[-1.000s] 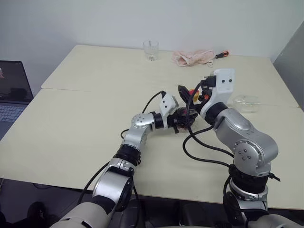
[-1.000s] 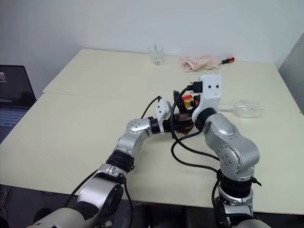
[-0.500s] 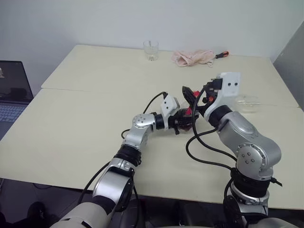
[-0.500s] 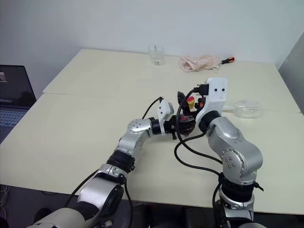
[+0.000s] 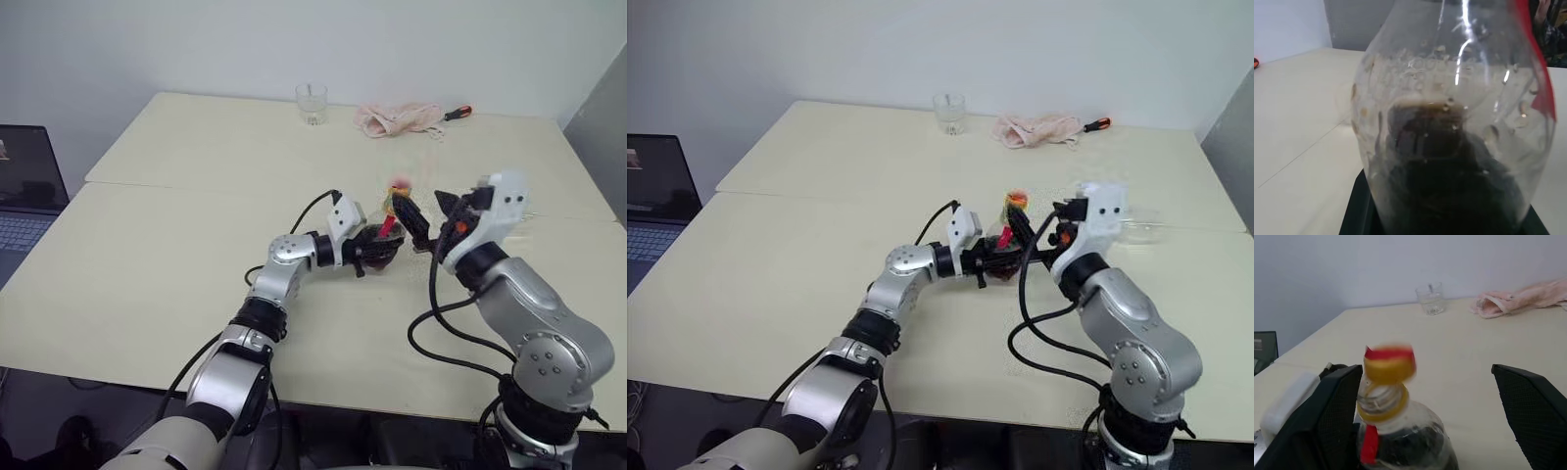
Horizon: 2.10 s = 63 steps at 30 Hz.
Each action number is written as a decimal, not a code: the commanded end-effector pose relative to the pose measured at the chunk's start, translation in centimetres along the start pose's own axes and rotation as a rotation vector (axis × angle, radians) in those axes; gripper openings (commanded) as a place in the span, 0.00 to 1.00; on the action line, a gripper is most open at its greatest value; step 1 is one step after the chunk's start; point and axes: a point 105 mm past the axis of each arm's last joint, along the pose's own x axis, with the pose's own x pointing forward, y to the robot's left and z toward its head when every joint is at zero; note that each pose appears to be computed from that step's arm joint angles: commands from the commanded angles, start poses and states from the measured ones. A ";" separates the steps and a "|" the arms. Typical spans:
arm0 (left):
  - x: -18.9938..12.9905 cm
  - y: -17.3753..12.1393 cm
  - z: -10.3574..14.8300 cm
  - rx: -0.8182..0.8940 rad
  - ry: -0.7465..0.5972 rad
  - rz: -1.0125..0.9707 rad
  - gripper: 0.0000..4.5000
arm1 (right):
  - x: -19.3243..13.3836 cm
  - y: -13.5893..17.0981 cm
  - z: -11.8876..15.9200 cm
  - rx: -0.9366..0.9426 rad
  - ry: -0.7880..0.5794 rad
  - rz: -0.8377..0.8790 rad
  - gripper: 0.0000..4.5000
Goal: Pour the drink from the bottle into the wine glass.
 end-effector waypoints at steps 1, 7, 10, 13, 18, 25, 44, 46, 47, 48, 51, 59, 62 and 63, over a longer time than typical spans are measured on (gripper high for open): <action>0.1 0.4 1.8 0.051 -0.054 0.008 0.26 | -1.6 1.2 0.5 -0.014 -0.019 0.096 1.00; -0.2 0.6 1.6 0.047 -0.047 0.018 0.25 | -1.9 1.8 0.6 -0.028 -0.007 0.152 1.00; -0.5 1.1 1.6 0.037 -0.048 0.044 0.25 | -1.6 2.0 1.7 -0.029 -0.043 0.164 1.00; -1.3 2.4 1.7 0.000 -0.069 0.110 0.25 | -1.7 2.5 3.8 -0.011 -0.115 0.211 1.00; -3.7 5.0 1.9 -0.041 -0.099 0.248 0.25 | -2.6 3.2 5.5 0.002 -0.146 0.318 1.00; -11.0 10.0 1.5 -0.038 -0.066 0.580 0.25 | -1.8 3.5 1.9 -0.073 0.078 0.364 1.00; -25.1 13.0 -1.0 -0.006 0.012 1.255 0.25 | 5.8 6.8 -3.1 -0.119 0.149 0.449 1.00; -25.4 12.5 -1.7 -0.039 0.004 1.277 0.25 | 5.9 7.0 -3.1 -0.114 0.154 0.467 1.00; -25.6 12.3 -2.1 -0.058 0.001 1.295 0.33 | 6.0 7.0 -3.1 -0.115 0.156 0.475 1.00; -25.7 12.1 -2.3 -0.070 0.000 1.309 0.41 | 6.1 7.0 -3.1 -0.115 0.157 0.480 1.00; -25.8 11.5 -3.0 -0.096 0.003 1.319 0.63 | 6.3 7.1 -3.1 -0.118 0.159 0.492 1.00; -26.7 10.8 -3.2 -0.104 0.019 1.343 1.00 | 6.5 7.1 -2.9 -0.120 0.157 0.510 1.00; -26.9 10.7 -3.1 -0.100 0.028 1.339 1.00 | 6.5 6.7 -2.7 -0.123 0.154 0.506 1.00; -26.9 10.7 -3.1 -0.099 0.030 1.339 1.00 | 6.5 6.7 -2.7 -0.124 0.153 0.505 1.00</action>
